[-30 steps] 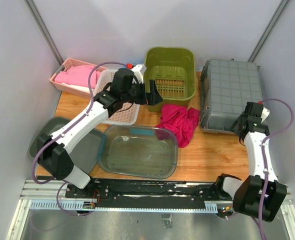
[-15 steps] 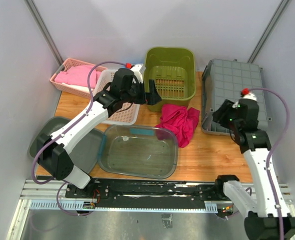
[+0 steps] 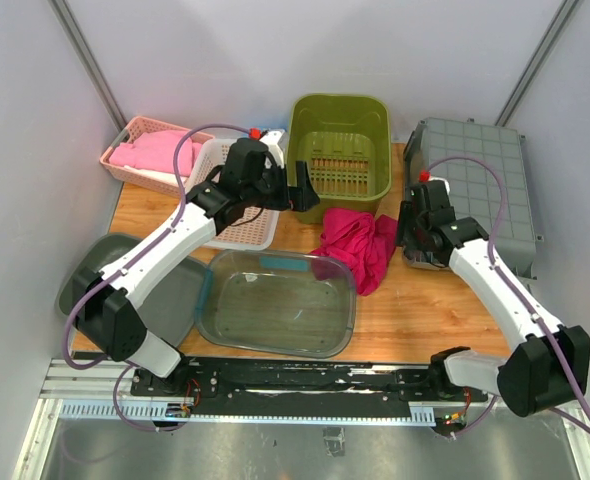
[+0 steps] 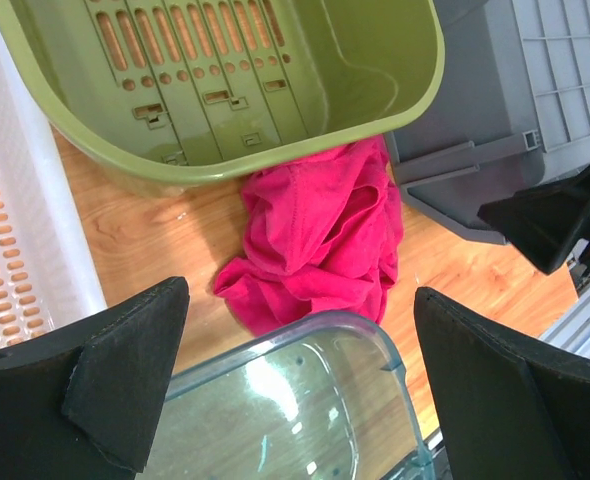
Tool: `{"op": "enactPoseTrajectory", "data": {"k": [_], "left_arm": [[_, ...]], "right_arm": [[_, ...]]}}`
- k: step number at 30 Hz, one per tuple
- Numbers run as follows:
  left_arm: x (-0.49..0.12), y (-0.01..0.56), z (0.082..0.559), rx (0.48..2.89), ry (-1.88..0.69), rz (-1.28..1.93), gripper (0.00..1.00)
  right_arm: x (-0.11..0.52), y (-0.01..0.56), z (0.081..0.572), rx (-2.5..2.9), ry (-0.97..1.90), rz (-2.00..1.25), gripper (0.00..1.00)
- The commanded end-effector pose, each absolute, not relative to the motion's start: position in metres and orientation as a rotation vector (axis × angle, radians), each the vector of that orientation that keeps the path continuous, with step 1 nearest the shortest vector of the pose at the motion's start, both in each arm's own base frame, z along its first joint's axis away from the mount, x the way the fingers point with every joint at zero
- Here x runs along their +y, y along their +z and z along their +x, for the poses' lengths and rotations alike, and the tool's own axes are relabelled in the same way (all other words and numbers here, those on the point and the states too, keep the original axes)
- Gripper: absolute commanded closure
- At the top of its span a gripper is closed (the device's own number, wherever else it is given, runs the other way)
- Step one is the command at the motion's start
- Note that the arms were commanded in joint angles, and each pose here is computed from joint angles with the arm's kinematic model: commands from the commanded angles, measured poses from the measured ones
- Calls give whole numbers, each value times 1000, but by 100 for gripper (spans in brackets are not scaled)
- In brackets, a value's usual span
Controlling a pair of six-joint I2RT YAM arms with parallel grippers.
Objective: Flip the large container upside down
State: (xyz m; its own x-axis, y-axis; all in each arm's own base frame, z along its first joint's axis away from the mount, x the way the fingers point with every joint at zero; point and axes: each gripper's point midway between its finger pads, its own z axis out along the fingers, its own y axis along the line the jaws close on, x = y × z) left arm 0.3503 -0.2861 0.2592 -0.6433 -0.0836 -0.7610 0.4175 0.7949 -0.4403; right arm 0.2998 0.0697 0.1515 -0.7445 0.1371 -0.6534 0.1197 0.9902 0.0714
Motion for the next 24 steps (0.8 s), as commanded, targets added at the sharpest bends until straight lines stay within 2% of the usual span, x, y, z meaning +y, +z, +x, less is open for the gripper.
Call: {"op": "enactPoseTrajectory", "data": {"k": [1,9,18,20,21,24], "left_arm": [[-277,270,348,2117,-742,244,1],[-261,276,365,2118,-645,170,1],[-144,263,381,2130,-607,-291,1],[-127,257,376,2124,-625,-364,1],[-121,256,373,2117,-621,-383,1],[-112,254,364,2099,-609,-409,1]], "right_arm": [[58,177,307,2361,-67,164,48],[115,233,330,2215,161,11,47],[233,263,391,2187,246,-256,43],[262,263,402,2179,256,-331,40],[275,264,409,2171,261,-363,34],[308,260,424,2172,282,-416,32]]}}
